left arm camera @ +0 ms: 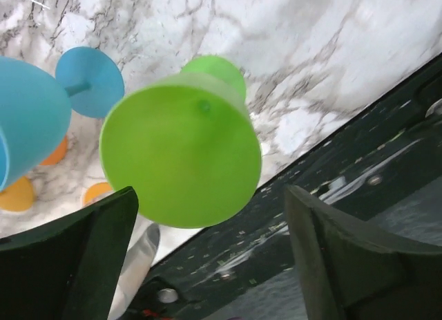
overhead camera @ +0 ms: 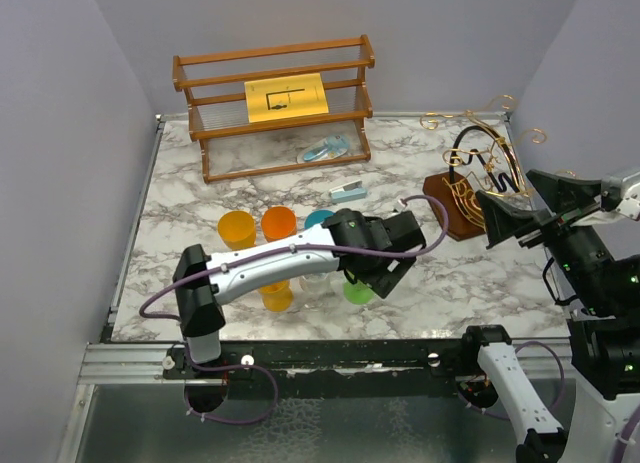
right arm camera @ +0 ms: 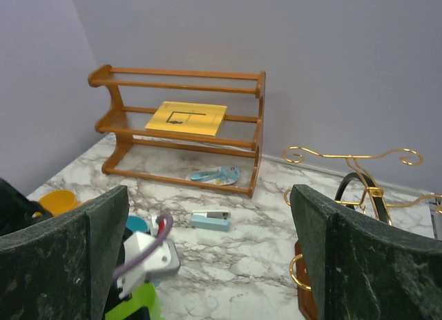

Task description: Take the wine glass off the wine glass rack

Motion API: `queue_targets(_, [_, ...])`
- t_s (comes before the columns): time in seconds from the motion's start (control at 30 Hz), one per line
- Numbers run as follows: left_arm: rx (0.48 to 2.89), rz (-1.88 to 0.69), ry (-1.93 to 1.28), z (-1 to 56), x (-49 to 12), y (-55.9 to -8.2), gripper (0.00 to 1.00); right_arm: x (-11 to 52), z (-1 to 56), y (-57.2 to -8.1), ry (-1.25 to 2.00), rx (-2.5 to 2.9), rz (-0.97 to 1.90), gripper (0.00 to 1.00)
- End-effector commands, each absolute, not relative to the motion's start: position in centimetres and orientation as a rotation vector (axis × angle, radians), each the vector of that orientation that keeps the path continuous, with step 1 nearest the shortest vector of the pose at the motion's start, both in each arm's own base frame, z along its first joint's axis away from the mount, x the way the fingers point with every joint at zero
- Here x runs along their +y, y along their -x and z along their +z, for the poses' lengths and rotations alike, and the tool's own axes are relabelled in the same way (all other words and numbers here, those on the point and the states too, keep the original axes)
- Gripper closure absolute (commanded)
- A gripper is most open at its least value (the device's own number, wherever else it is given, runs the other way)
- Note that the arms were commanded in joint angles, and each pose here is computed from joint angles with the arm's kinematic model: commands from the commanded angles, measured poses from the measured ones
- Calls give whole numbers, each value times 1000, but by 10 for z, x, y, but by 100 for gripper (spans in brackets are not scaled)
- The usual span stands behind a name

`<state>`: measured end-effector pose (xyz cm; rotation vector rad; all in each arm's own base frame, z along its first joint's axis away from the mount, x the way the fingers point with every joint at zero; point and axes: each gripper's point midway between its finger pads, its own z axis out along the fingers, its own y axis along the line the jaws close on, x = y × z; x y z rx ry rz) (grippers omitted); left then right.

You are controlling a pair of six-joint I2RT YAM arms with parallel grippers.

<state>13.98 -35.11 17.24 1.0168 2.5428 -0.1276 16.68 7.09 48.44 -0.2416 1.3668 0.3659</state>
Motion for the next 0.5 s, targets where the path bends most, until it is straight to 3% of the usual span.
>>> queue_targets(0.0, [2423, -421, -913, 217, -363, -160, 2, 82, 489, -155, 284, 1379, 427, 1])
queue_targets(0.2, [2272, -733, -782, 273, -366, -183, 1, 84, 492, -152, 300, 1375, 435, 1])
queue_targets(0.47, [1901, -619, -442, 393, -302, -240, 1, 82, 503, -143, 343, 1335, 392, 1])
